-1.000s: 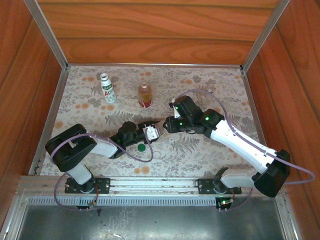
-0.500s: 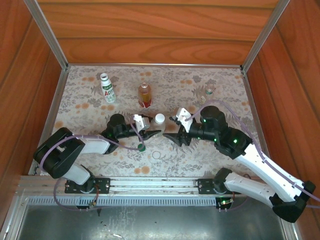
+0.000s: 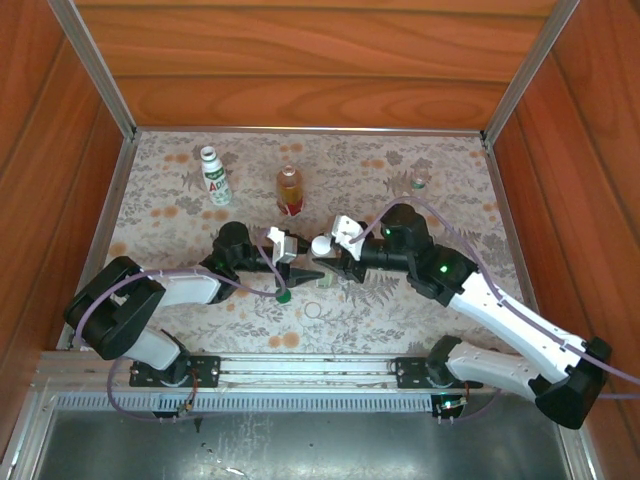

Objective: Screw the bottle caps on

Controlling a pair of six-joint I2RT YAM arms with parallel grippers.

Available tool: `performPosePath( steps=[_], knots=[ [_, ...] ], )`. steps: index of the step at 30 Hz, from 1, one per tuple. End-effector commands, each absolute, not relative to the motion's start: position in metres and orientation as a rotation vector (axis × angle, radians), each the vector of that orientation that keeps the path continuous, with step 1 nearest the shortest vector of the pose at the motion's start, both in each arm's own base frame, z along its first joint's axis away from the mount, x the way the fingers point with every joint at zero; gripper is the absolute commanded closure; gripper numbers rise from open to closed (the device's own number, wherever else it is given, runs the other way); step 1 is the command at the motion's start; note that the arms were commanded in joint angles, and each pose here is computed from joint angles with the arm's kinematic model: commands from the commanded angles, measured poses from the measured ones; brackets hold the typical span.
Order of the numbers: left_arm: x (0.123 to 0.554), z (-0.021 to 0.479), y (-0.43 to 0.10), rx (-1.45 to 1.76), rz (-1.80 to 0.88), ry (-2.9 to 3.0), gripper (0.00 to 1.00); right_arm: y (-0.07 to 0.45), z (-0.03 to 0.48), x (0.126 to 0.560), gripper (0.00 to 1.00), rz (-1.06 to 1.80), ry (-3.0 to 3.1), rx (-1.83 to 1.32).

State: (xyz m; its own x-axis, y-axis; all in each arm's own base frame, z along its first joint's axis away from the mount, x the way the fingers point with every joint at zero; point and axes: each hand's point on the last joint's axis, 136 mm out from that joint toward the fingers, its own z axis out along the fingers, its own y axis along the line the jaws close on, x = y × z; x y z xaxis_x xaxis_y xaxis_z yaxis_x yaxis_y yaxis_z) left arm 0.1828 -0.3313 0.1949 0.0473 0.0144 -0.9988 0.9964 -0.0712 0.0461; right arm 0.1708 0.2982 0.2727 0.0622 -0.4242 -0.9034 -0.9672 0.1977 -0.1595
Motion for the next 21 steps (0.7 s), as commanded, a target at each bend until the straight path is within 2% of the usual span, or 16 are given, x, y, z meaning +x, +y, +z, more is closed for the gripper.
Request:
performPosePath(
  steps=[1,3,6,8,10,12,14,16,21],
  knots=[
    [0.185,0.204,-0.332,1.306,-1.235,1.119,0.43,0.303,0.283,0.171,0.63,0.738,1.479,-1.381],
    [0.187,0.205,-0.331,1.301,-1.229,1.119,0.43,0.303,0.281,0.172,0.71,0.736,1.484,-1.381],
    [0.191,0.205,-0.331,1.286,-1.217,1.132,0.39,0.3,0.28,0.173,0.71,0.725,1.493,-1.373],
    [0.197,0.202,-0.331,1.258,-1.201,1.165,0.33,0.298,0.279,0.176,0.72,0.709,1.521,-1.347],
    [0.212,0.201,-0.33,1.179,-1.184,1.243,0.2,0.292,0.278,0.188,0.76,0.673,1.58,-1.268],
    [0.227,0.2,-0.326,1.095,-1.155,1.313,0.07,0.284,0.276,0.208,0.81,0.608,1.639,-1.148],
    [0.239,0.197,-0.321,1.022,-1.098,1.361,0.0,0.273,0.273,0.232,0.84,0.522,1.7,-0.991],
    [0.251,0.196,-0.315,0.947,-1.027,1.398,0.0,0.258,0.273,0.257,0.89,0.434,1.742,-0.825],
    [0.279,0.19,-0.292,0.766,-0.785,1.473,0.0,0.24,0.274,0.306,0.89,0.324,1.758,-0.566]
  ],
)
